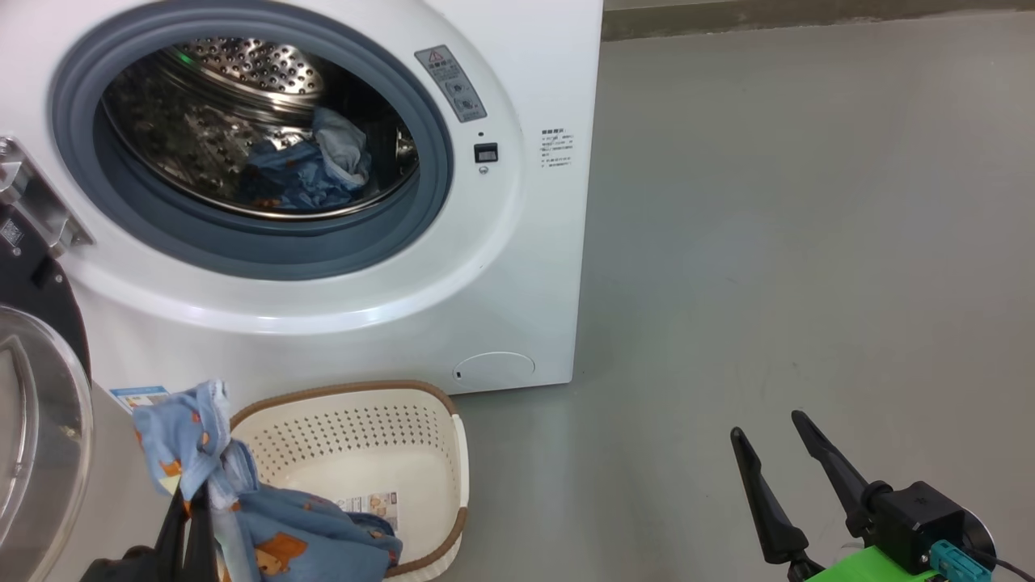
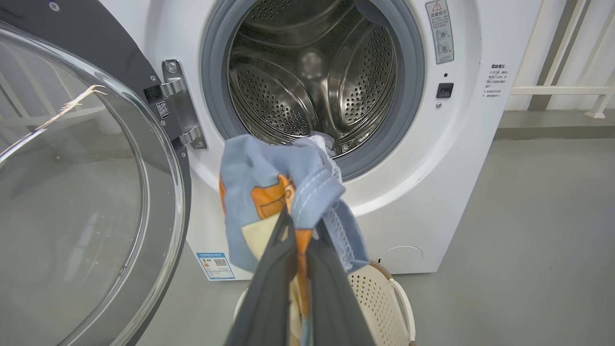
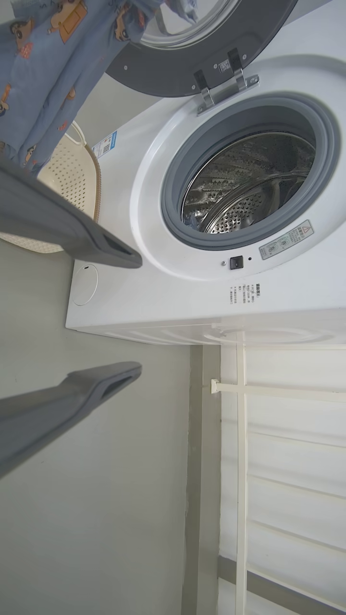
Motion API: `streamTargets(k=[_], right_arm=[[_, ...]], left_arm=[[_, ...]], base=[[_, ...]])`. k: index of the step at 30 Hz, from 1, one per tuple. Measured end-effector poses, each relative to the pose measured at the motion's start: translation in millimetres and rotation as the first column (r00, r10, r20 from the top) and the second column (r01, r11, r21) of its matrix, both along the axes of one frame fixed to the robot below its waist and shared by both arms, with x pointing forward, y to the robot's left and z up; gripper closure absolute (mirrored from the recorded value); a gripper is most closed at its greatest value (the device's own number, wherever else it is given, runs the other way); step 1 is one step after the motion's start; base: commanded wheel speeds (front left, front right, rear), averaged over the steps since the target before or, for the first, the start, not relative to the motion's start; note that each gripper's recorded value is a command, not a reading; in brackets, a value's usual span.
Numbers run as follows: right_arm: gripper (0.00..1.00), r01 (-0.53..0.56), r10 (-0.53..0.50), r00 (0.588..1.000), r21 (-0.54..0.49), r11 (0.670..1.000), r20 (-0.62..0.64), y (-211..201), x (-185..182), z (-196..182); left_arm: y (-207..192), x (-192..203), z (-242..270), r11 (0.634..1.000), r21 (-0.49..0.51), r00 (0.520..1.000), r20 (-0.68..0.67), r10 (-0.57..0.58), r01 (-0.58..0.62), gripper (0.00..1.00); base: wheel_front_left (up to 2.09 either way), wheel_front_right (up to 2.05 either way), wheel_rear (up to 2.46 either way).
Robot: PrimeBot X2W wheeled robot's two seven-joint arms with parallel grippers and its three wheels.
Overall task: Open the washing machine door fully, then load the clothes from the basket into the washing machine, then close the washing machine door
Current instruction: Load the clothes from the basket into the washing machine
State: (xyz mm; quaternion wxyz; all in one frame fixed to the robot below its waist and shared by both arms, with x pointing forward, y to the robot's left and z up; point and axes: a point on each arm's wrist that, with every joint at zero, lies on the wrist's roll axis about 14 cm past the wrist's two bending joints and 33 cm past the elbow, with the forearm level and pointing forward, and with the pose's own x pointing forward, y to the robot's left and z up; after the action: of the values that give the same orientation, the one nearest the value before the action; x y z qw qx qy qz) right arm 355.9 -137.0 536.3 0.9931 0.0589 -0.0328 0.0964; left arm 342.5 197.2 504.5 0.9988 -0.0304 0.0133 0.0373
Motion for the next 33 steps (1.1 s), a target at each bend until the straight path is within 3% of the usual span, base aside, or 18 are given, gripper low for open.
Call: streamTargets(k=[14, 23, 33], right_arm=[[0.0, 0.007, -0.007, 1.0, 0.0, 1.0, -0.028, -2.2, 4.6, -8.8], [0.0, 0.02, -0.02, 0.998, 0.001, 1.0, -0.06, -6.0, 21.2, -21.7], [0.0, 0.053, -0.051, 0.996, 0.014, 0.999, -0.068, -15.7, 52.9, -39.8]], left_arm=[[-6.8, 13.9, -15.1, 1.0, -0.011, 0.999, -0.04, -0.02, 0.019, 1.0], [-25.4, 62.4, -27.1, 0.995, -0.052, 0.994, -0.064, -0.09, 0.087, 1.0], [-38.3, 145.9, -50.8, 0.987, -0.085, 0.985, -0.099, -0.143, 0.134, 1.0]], base=[[0.0, 0.0, 0.0], [0.0, 0.0, 0.0], [0.0, 0.0, 0.0]])
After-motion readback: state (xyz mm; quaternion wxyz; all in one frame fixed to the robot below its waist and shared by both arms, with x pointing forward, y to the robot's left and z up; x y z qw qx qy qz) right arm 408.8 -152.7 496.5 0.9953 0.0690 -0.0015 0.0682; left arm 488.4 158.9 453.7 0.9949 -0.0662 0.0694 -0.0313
